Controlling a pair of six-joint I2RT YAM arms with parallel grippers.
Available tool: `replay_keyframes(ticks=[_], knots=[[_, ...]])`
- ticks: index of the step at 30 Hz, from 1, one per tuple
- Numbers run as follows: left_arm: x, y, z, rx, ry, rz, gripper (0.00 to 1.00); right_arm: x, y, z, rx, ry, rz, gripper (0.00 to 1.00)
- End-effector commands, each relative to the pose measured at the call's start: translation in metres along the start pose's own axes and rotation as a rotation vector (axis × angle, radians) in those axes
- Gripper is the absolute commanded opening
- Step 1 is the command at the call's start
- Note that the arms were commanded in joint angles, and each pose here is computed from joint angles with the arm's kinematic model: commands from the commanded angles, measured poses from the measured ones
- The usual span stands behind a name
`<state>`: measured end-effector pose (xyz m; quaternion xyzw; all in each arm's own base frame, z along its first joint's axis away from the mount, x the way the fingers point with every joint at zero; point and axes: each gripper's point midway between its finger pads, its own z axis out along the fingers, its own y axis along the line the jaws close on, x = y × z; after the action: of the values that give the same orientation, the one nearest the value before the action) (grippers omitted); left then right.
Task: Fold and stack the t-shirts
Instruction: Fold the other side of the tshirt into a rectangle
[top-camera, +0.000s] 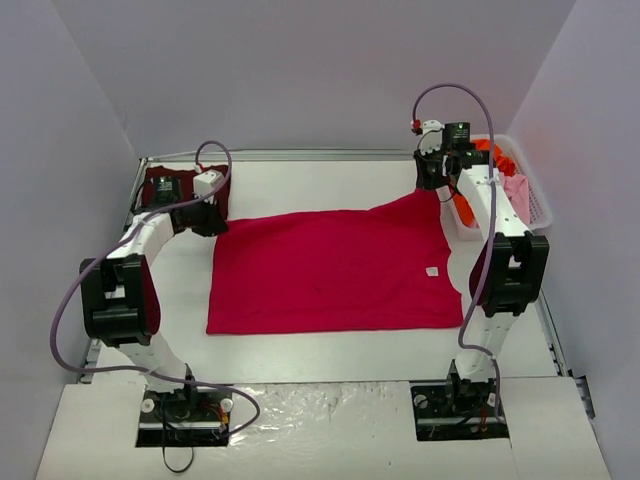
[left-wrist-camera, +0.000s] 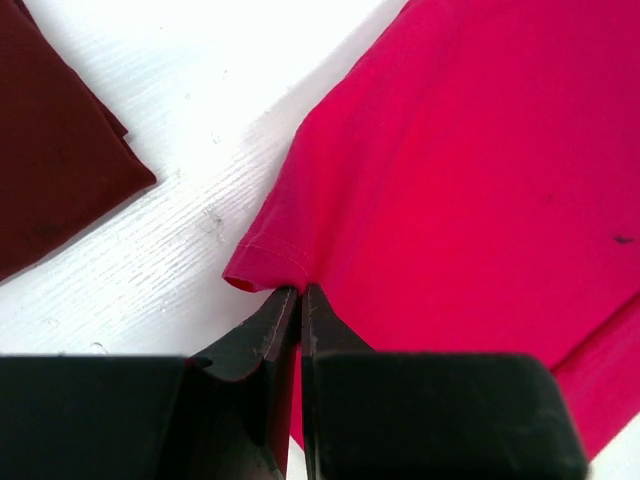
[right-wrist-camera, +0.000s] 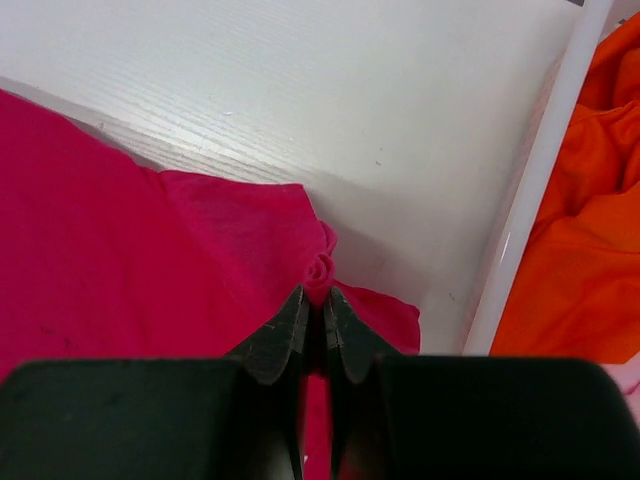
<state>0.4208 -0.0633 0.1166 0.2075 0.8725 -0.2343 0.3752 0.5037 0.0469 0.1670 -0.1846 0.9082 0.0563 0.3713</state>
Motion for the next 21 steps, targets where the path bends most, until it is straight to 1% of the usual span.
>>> replay_keyframes(ticks=[1, 2, 7, 11, 16, 21], knots=[[-0.017, -0.017, -0.022, 0.022, -0.051, 0.082, 0.02, -0.009, 0.011, -0.034, -0.015, -0.036, -0.019, 0.0], [-0.02, -0.019, -0.027, 0.017, -0.063, 0.094, 0.02, -0.009, 0.012, -0.037, -0.017, -0.037, -0.021, 0.0], [-0.009, -0.028, -0.037, 0.023, -0.052, 0.12, 0.02, 0.004, 0.018, -0.053, -0.019, -0.014, -0.024, 0.0], [0.001, -0.031, -0.044, 0.038, -0.049, 0.114, 0.02, 0.017, 0.024, -0.066, -0.019, 0.003, -0.026, 0.0], [0.015, -0.034, -0.047, 0.048, -0.03, 0.128, 0.02, 0.03, 0.032, -0.083, -0.021, 0.015, -0.033, 0.0], [0.02, -0.035, -0.053, 0.043, -0.036, 0.154, 0.02, 0.048, 0.036, -0.093, -0.02, 0.047, -0.038, 0.0]])
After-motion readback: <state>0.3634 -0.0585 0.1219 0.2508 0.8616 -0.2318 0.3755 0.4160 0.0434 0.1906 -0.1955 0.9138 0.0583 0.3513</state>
